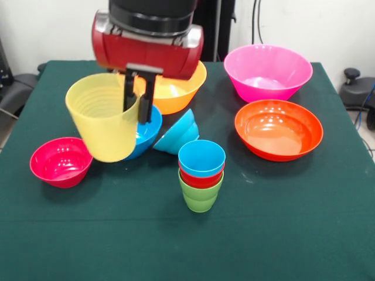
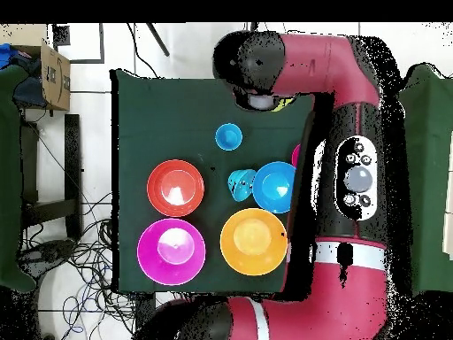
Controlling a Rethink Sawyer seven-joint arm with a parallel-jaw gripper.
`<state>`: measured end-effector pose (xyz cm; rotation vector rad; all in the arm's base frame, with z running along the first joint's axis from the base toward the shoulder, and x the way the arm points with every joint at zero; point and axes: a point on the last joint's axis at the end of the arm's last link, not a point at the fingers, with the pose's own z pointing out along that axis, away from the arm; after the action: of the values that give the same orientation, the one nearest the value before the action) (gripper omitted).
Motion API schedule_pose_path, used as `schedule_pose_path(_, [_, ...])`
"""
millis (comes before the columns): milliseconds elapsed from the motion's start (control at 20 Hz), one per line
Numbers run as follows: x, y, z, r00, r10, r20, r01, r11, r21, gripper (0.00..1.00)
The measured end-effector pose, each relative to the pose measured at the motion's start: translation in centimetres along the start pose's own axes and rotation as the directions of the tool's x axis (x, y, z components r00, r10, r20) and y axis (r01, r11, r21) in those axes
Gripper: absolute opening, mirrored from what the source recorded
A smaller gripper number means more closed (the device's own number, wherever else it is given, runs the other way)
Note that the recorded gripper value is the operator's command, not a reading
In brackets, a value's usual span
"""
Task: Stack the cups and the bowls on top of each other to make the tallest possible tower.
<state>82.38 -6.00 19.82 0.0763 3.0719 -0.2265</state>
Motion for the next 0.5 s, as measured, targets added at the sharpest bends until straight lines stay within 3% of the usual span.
schedule_pose_path(300, [0.9, 1.0, -1.4, 1.0, -0.003, -0.005, 0.003, 1.0, -0.007, 0.0])
schedule_pose_path(500, [1.9, 1.5, -1.1, 1.0, -0.004, -0.007, 0.003, 0.9999, -0.013, 0.0])
